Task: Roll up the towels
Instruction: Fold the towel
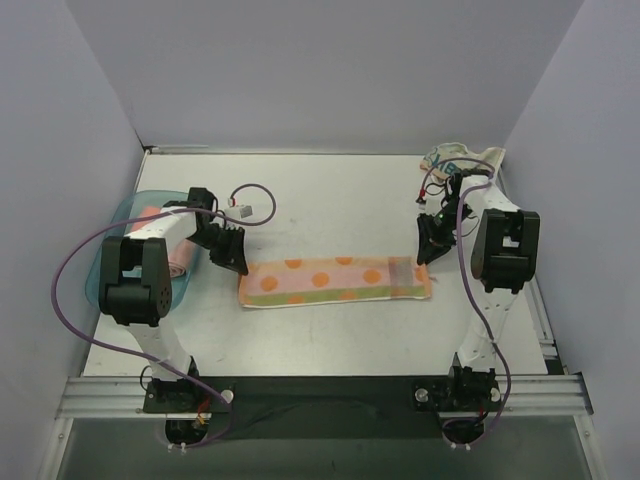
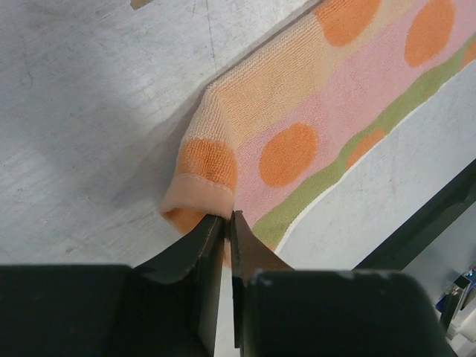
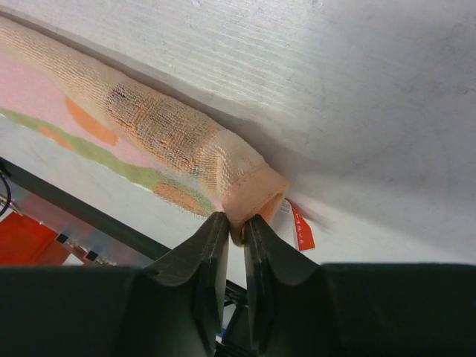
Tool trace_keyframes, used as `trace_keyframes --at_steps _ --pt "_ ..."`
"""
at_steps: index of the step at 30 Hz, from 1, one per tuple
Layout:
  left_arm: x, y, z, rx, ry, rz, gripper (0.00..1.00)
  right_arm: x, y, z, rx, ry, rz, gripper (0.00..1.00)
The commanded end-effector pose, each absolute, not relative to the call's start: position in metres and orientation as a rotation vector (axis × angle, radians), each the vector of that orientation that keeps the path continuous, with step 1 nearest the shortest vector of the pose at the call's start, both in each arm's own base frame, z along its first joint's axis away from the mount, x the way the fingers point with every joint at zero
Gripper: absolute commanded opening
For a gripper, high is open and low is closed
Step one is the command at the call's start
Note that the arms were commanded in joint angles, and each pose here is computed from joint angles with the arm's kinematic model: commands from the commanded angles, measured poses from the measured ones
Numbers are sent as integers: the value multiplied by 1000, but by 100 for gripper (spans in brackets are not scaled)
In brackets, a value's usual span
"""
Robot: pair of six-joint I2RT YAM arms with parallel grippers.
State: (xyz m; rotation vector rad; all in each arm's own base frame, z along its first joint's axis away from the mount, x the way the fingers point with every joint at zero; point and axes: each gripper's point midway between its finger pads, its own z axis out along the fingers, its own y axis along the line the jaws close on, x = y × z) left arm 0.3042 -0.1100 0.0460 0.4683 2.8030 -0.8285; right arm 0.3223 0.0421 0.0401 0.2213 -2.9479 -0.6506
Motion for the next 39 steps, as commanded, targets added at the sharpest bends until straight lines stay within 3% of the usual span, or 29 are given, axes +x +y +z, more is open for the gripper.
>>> trace_keyframes --at_steps 1,3,5,11,25,26,28,30,33,35,39 --pt "319 -115 56 471 2728 -857 17 311 45 66 193 -2939 -693 15" --pt "320 -113 57 458 2724 -850 7 313 42 66 192 -2949 -680 2" --pt "320 -107 58 439 2723 -841 0 315 32 66 166 -2971 -662 0" --pt "329 -86 75 390 2658 -840 0 322 3 76 42 -3033 -707 0" --pt "374 -97 60 312 2634 -954 0 356 17 50 4 -3000 -768 0" --pt "375 -97 56 313 2641 -947 1 357 16 47 -3 -3002 -758 5" --pt "380 -95 55 306 2640 -939 18 360 15 42 -2 -3004 -737 10" --pt "381 -96 54 298 2642 -945 40 361 13 41 -7 -3006 -713 28" --pt "373 -93 62 306 2635 -907 54 355 4 47 20 -3032 -629 40" --pt "363 -88 69 329 2629 -852 58 349 -6 59 31 -3073 -557 47" --pt "345 -86 71 338 2651 -811 59 324 -3 69 59 -3060 -537 50"
